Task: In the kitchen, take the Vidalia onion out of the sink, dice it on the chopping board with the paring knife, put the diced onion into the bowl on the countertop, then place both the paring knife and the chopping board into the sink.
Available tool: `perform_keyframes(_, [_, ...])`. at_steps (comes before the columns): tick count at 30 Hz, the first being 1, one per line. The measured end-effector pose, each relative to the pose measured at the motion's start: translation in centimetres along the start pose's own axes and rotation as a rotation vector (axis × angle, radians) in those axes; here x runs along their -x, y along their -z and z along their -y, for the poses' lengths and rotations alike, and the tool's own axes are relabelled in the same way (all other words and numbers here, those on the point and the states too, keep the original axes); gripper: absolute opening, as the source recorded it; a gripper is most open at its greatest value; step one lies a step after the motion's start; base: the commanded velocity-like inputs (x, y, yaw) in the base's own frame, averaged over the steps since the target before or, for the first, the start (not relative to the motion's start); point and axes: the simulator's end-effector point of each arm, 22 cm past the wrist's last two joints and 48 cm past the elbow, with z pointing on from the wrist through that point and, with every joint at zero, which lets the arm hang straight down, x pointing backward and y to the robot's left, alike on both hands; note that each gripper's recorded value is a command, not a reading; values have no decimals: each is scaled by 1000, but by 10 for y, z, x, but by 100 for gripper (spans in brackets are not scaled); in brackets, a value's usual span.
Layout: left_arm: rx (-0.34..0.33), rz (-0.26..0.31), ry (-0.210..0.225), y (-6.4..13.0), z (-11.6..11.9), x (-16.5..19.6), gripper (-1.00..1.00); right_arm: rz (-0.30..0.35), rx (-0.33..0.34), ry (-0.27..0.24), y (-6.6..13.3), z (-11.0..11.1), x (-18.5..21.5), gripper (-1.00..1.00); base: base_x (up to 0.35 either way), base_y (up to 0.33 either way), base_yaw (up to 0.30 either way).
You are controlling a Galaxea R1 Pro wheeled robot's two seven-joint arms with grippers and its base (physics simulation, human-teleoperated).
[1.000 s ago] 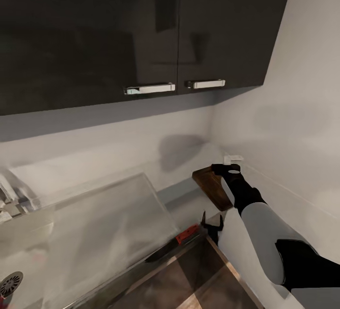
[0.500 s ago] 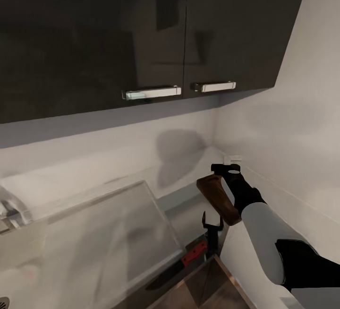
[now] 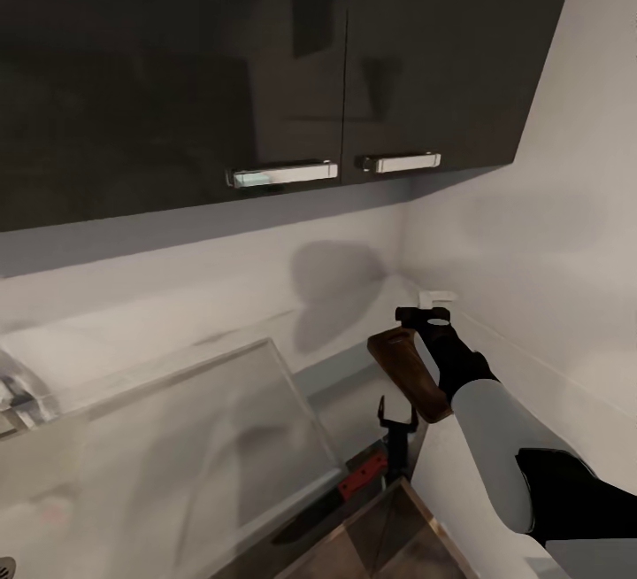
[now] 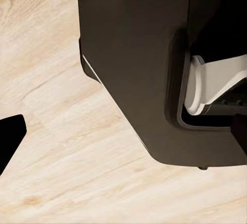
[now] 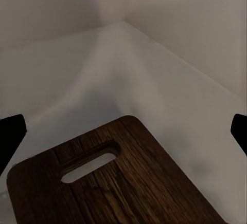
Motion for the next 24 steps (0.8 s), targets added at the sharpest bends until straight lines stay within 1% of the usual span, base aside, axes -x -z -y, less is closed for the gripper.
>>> perform_keyframes(11, [0,0,0,0,0,0,100,0,0,0,0,0,0,100,0,-77,0])
perform_keyframes(24, [-1,-2,0,0,0,-1,100,-1,0,0,0,0,0,100,25,-33,0])
